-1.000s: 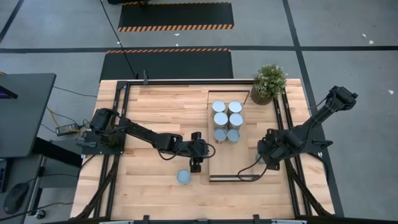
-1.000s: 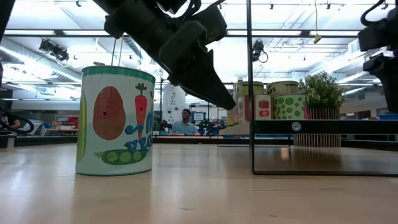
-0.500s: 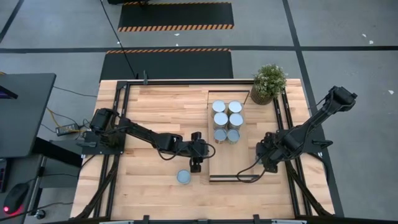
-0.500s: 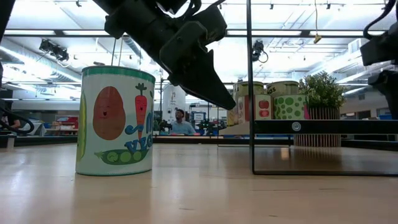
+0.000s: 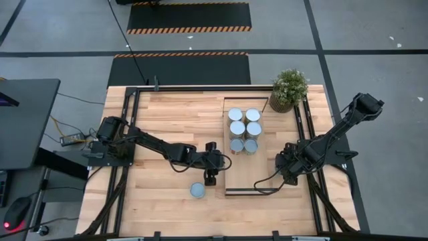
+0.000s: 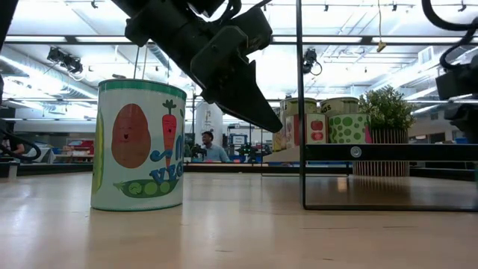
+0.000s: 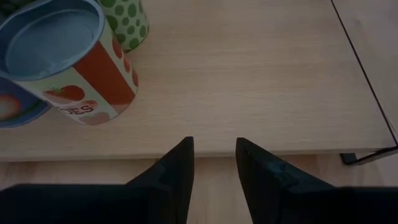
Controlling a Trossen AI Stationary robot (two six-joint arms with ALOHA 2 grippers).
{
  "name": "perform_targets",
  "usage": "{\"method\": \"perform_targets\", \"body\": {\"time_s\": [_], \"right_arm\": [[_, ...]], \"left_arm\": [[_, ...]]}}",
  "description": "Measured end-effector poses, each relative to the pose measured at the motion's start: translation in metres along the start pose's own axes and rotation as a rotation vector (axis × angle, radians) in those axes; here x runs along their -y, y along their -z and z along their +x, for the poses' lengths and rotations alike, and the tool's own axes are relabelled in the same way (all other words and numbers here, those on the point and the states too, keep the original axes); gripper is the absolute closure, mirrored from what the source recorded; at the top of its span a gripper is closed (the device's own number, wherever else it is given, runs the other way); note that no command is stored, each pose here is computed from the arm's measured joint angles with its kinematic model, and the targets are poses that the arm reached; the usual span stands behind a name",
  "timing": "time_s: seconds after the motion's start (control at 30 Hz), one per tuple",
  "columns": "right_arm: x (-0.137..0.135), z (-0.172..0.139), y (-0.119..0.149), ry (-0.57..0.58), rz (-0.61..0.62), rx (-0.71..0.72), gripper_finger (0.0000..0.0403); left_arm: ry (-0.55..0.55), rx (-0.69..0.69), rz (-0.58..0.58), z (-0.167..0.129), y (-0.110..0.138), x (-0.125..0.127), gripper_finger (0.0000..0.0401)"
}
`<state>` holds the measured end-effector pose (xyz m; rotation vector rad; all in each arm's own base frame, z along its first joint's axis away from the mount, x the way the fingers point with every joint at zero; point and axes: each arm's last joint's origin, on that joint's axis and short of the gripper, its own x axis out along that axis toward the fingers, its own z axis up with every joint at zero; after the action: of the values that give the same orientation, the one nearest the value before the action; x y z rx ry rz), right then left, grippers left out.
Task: Pick and place cans onto a shelf
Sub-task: Put the canned tuna on the shelf
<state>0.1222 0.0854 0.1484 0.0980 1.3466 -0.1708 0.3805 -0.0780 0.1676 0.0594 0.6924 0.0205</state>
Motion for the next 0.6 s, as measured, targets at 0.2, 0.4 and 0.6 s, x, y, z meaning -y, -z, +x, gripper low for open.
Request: {"method": "perform_targets", "body": {"time_s": [0.2, 0.4, 0.6], "right_arm": [[0.002, 0.007, 0.004, -0.002, -0.001, 0.002, 0.0083], [0.002, -0.007, -0.004, 0.009, -0.023, -0.032, 0.0107], [0.003, -0.043, -0.026, 0.027, -0.042, 0.076, 0.0096]], "left_arm": [[0.000, -0.001, 0.001, 0.000, 0.000, 0.000, 0.0275], [-0.001, -0.011, 0.003, 0.000, 0.001, 0.000, 0.0275], [0.004, 0.009, 0.000, -0.008, -0.005, -0.002, 0.0275]]}}
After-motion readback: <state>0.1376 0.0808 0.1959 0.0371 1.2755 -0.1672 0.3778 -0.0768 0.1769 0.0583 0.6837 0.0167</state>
